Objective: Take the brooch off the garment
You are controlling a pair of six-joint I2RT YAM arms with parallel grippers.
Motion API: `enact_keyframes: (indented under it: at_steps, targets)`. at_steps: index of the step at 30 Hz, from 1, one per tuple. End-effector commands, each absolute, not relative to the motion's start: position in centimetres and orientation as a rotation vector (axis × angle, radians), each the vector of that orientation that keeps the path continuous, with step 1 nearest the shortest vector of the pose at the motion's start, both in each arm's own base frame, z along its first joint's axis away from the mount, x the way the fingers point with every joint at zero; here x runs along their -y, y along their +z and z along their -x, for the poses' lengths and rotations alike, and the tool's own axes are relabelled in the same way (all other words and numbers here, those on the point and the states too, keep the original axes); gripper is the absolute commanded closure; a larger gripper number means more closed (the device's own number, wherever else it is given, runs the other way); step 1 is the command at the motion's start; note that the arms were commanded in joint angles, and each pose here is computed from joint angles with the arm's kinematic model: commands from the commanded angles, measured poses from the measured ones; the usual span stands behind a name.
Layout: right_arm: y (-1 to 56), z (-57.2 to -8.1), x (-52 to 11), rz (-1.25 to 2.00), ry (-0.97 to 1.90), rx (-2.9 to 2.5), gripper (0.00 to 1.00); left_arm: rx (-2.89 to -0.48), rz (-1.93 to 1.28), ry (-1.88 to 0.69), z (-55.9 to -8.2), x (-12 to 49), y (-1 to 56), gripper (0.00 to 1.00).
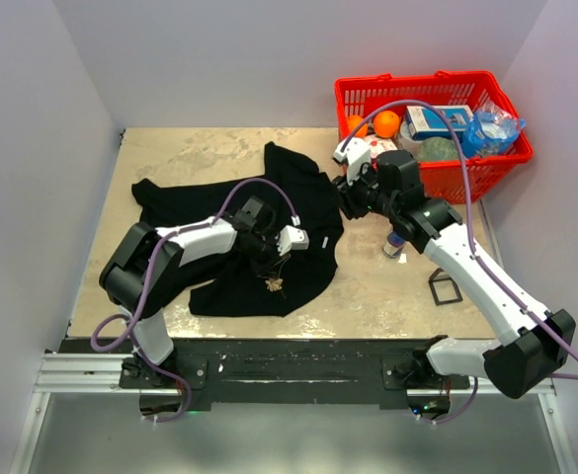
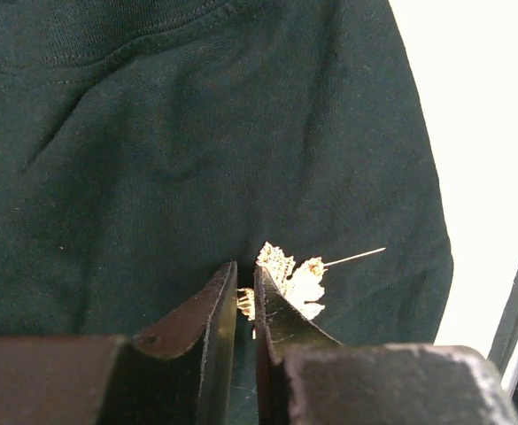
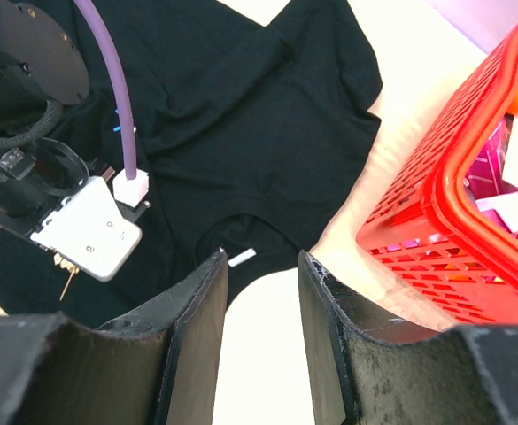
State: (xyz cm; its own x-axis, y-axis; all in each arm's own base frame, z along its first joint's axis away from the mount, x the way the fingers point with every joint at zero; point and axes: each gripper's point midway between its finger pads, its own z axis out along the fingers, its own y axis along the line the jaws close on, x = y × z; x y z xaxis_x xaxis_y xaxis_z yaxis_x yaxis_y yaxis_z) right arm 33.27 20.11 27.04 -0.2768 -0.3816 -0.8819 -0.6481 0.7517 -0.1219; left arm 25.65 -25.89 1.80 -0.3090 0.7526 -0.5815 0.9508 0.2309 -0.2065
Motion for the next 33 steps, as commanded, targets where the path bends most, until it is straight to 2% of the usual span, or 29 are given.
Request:
enact_keyframes:
  at_steps: [1, 4, 6, 8, 11, 15, 24, 31, 33]
  targets:
    - [28.8, -32.9, -20.1, 0.761, 0.346, -1.841, 0.59, -2.120, -1.567, -0.655, -26.9, 25.5, 2.4, 0.84]
    - [28.4, -32.9, -20.2, 0.763, 0.354, -1.848, 0.59, -2.149, -1.521, -0.594, -27.4, 25.1, 2.6, 0.85]
    - [28.4, -32.9, -20.2, 0.762, 0.355, -1.846, 0.59, -2.161, -1.503, -0.567, -27.5, 24.8, 2.6, 0.77]
    - [28.4, -32.8, -20.3, 0.764, 0.356, -1.846, 0.59, -2.189, -1.470, -0.516, -27.8, 24.2, 2.5, 0.75]
    - [28.1, -32.9, -20.3, 0.764, 0.356, -1.850, 0.59, -2.233, -1.444, -0.485, -27.7, 23.6, 2.0, 0.80]
    - [28.0, -32.8, -20.4, 0.777, 0.362, -1.843, 0.60, -2.298, -1.415, -0.543, -26.7, 23.7, 1.3, 1.00]
    - [24.6, -30.9, -23.3, 0.827, 0.577, -1.897, 0.61, -2.391, -1.108, -0.799, -27.9, 24.2, 4.5, 1.00]
    - [19.1, -27.9, -29.2, 0.964, 0.732, -1.921, 0.61, -2.377, -0.944, -0.996, -29.1, 23.4, 7.3, 1.00]
    - [16.8, -28.2, -29.6, 0.905, 0.760, -2.000, 0.61, -2.382, -0.933, -1.013, -28.9, 23.5, 7.3, 1.00]
